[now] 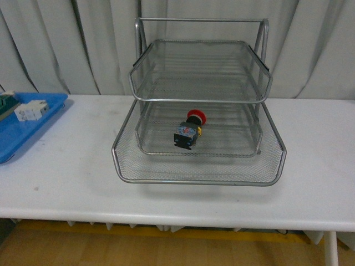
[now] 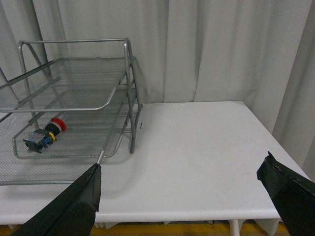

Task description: Place button on rack with both arms

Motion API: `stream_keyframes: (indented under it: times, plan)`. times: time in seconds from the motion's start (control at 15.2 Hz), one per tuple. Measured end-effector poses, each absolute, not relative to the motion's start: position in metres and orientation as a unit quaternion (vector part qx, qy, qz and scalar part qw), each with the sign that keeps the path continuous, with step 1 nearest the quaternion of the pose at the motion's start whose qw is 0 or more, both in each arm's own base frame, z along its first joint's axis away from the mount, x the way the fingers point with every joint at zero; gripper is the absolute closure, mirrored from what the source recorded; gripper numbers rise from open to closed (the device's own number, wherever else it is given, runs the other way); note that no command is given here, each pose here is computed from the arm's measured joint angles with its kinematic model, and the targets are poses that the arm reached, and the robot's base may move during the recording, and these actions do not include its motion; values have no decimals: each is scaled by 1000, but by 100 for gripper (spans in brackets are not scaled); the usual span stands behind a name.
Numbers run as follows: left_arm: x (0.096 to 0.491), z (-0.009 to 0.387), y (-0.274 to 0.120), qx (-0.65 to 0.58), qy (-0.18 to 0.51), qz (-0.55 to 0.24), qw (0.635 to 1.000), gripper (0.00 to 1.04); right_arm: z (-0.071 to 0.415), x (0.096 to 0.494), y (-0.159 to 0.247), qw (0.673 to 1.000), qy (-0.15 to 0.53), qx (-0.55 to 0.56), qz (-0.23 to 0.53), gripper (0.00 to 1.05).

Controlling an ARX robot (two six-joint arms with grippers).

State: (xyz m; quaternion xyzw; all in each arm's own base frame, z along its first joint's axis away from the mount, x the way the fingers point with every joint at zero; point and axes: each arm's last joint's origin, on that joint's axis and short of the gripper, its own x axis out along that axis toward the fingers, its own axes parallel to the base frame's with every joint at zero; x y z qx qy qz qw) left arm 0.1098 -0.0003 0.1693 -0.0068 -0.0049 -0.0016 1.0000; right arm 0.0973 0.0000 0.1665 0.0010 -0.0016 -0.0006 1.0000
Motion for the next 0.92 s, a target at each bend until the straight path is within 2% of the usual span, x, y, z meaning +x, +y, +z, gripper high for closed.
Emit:
stream_keyframes:
  times: [0.26,0.33,0.86,0.92]
  plan:
    - [102,163,0,-7,21,-2,1000,103,166,97,0,1000,-1,1,-1,6]
    - [98,167,0,-7,-6,-2,1000,103,166,97,0,1000,-1,1,-1,6]
    - [98,166,0,-7,2,-1,1000,103,166,97,0,1000,-2,1,-1,6]
    - [98,166,0,-7,2,-1,1000,96,166,97,0,1000,-2,1,0,6]
